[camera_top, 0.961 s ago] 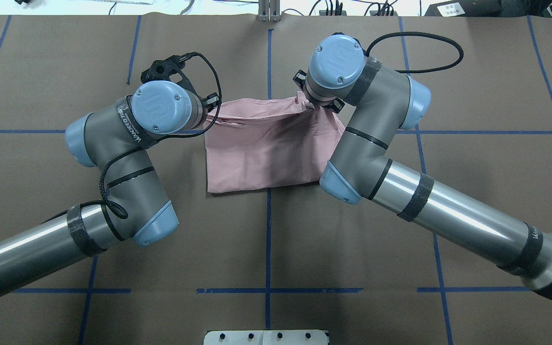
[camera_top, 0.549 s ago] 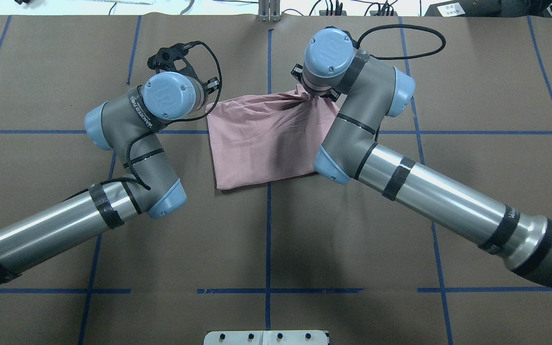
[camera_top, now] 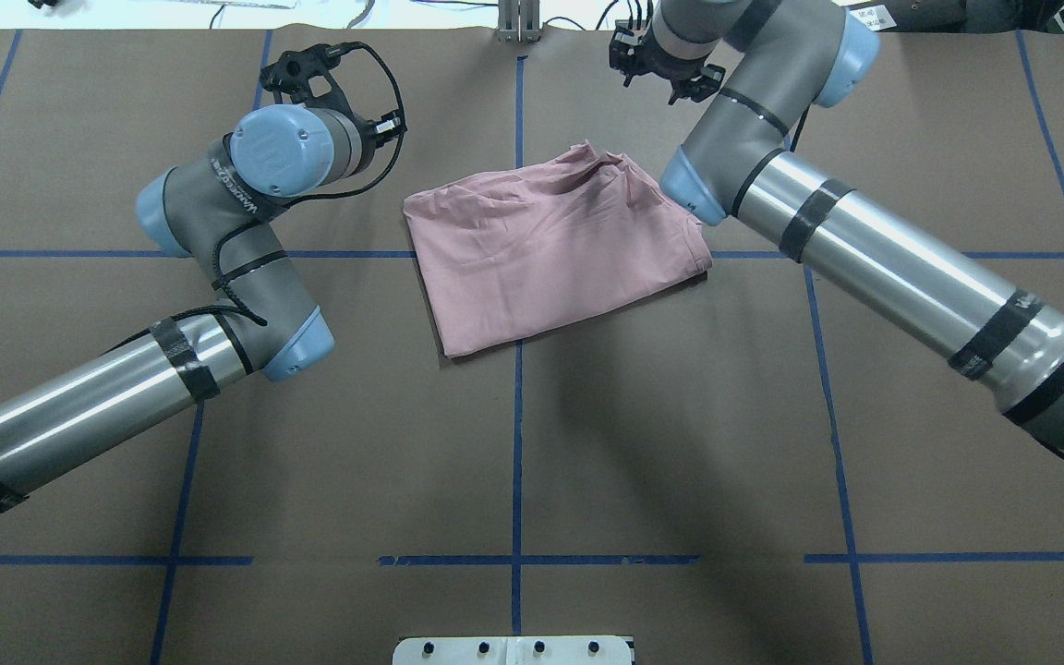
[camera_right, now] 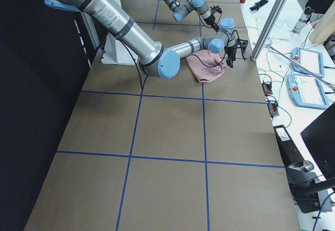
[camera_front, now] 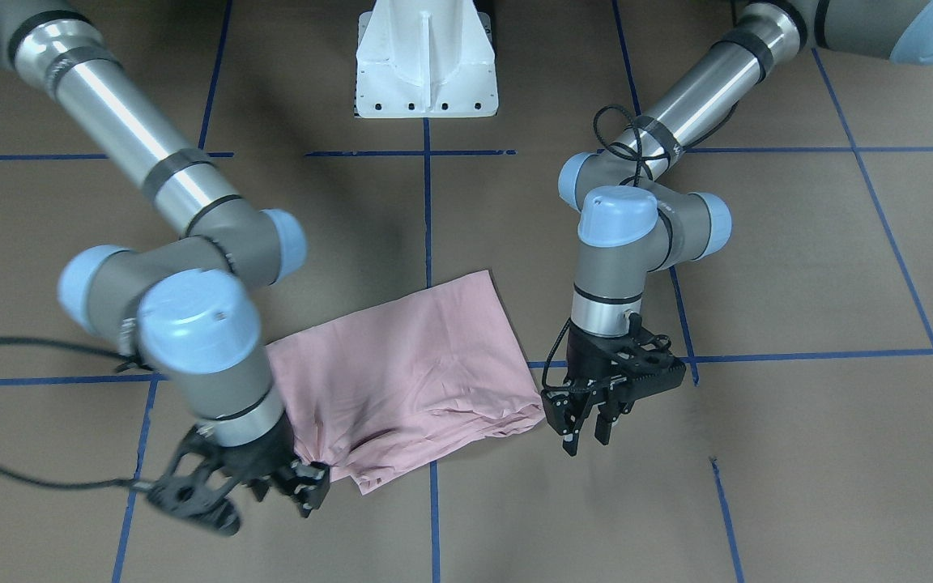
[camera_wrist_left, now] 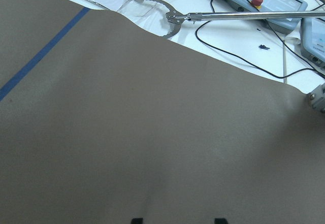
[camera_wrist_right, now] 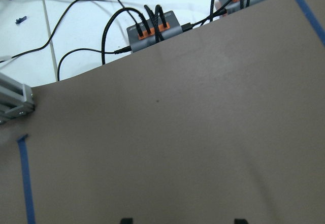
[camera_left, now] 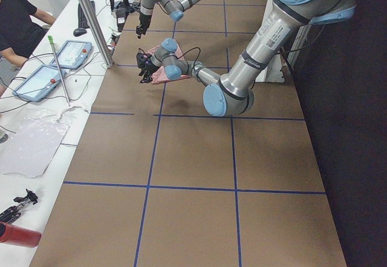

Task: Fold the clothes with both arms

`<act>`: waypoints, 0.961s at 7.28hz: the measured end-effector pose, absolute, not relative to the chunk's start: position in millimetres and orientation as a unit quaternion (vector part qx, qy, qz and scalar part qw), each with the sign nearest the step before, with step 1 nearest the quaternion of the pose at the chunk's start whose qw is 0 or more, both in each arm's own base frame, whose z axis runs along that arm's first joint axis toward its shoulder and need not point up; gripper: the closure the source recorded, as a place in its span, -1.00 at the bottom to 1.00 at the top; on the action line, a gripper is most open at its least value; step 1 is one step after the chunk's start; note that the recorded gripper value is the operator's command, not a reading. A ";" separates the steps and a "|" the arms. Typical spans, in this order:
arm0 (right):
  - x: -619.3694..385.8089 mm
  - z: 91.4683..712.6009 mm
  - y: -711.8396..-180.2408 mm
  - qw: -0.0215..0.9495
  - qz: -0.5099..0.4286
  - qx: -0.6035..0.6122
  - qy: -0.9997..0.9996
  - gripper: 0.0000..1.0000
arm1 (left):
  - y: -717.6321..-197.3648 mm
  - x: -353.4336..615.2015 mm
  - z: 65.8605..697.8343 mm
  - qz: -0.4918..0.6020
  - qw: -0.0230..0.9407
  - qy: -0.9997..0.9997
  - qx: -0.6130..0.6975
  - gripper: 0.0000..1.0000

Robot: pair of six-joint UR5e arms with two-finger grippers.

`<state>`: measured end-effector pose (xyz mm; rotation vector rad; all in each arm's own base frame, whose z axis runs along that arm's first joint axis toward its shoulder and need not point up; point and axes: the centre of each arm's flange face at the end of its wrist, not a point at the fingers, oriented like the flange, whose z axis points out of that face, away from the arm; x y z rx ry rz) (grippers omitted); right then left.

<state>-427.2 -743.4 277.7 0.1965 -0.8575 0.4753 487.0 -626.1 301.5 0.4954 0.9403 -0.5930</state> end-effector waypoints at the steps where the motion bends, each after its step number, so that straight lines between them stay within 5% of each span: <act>1: -387.5 298.9 -750.6 0.880 0.208 0.089 -0.416 -1.00 | -612.6 463.3 300.2 -0.250 0.822 0.462 0.221 -0.11; 5: -188.4 464.9 -721.1 0.922 0.045 0.106 -0.371 -1.00 | -577.4 255.6 403.5 -0.047 0.864 0.441 0.238 -0.16; 7: -94.4 532.6 -662.2 0.924 0.016 0.093 -0.372 -1.00 | -565.2 105.0 482.1 0.051 0.879 0.394 0.262 -0.26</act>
